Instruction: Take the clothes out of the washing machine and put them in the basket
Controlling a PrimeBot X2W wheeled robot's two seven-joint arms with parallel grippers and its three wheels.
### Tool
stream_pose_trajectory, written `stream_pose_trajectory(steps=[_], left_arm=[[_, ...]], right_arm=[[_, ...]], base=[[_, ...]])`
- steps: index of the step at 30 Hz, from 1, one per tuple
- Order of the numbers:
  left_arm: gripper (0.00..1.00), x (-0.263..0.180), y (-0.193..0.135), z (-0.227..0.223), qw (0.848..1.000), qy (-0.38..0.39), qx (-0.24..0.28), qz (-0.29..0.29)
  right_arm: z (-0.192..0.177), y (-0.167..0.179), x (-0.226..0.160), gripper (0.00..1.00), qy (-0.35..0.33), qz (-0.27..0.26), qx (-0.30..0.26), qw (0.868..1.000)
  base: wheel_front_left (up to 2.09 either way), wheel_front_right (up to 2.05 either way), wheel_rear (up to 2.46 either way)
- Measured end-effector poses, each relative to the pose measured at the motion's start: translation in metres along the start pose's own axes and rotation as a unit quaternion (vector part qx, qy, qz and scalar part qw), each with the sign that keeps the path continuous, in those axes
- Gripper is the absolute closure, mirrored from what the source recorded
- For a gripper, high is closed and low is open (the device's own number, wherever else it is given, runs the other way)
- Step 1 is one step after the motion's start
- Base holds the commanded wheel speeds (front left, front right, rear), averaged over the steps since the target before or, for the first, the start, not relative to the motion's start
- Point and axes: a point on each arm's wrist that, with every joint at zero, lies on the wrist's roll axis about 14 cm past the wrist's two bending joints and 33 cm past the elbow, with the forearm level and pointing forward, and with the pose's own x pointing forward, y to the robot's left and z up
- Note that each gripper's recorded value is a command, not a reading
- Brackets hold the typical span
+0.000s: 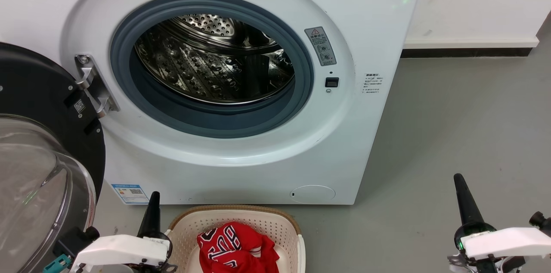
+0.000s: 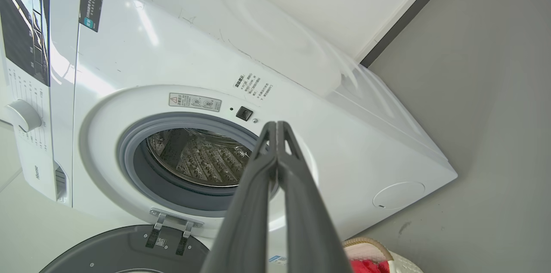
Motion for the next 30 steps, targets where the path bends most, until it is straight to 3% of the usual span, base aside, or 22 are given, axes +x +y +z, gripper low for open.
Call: stream_pose_trajectory(steps=[30], left_arm=[[1.00,0.009,-0.010,0.008,0.989,0.008,-0.148,-0.028]], right_arm=[[0.002,0.001,0.013,1.00,0.009,-0.002,0.150,0.989]], base=[[0.00,0.00,0.00]])
